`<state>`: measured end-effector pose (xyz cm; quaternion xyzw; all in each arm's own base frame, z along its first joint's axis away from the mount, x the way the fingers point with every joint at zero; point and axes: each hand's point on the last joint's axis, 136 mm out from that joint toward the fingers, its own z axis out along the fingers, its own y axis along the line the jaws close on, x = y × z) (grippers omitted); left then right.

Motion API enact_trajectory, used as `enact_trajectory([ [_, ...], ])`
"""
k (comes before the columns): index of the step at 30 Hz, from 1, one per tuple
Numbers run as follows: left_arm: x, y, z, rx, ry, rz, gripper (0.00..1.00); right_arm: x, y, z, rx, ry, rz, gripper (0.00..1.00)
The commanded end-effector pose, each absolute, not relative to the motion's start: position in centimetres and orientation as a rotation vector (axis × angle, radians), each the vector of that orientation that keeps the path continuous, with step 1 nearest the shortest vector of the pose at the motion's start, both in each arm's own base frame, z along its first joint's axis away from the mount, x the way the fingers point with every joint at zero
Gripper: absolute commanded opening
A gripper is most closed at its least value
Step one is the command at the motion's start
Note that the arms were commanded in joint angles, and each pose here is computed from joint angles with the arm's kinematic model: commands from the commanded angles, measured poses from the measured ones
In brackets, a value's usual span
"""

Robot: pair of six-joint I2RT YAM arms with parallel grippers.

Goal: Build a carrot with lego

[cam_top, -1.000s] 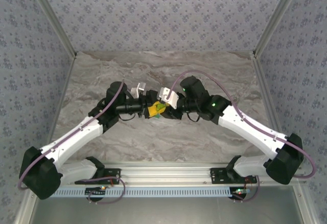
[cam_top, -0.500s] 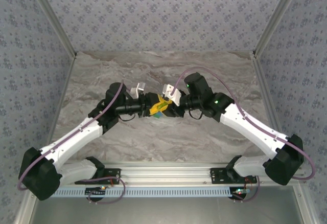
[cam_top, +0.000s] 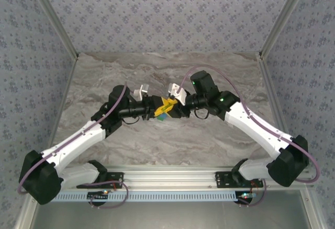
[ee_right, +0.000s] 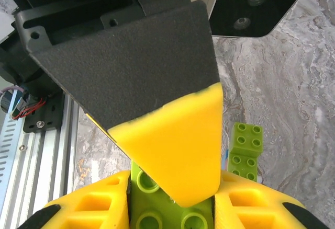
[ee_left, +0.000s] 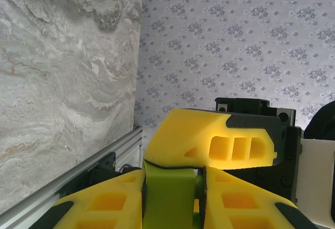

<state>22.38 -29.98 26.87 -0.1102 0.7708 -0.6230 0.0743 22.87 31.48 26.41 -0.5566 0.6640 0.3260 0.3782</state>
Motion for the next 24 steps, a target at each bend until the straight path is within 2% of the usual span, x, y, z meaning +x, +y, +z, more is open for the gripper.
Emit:
enact_trajectory([
  [1, 20.0, -30.8, 28.9, -0.197, 2.306, -1.973, 0.2, 24.1, 32.2, 28.1, -1.421, 1.626, 0.805, 0.32],
  [5, 20.1, -30.8, 28.4, -0.208, 2.316, -1.956, 0.19, 24.3, 32.1, 28.4, -1.39, 1.628, 0.803, 0.48],
  [8, 20.4, -30.7, 28.0, -0.23, 2.32, -1.944, 0.19, 24.4, 31.8, 29.3, -1.346, 1.606, 0.812, 0.64],
  [13, 21.2, -30.3, 28.1, -0.301, 2.276, -1.964, 0.18, 24.4, 30.6, 29.8, -1.254, 1.587, 0.816, 0.99],
  [18, 22.6, -29.0, 28.5, -0.436, 2.194, -1.98, 0.18, 25.0, 28.6, 32.4, -1.046, 1.517, 0.902, 1.0],
  [24, 24.1, -27.1, 28.7, -0.585, 2.11, -1.965, 0.18, 23.2, 28.7, 32.3, -1.065, 1.499, 1.058, 1.0],
])
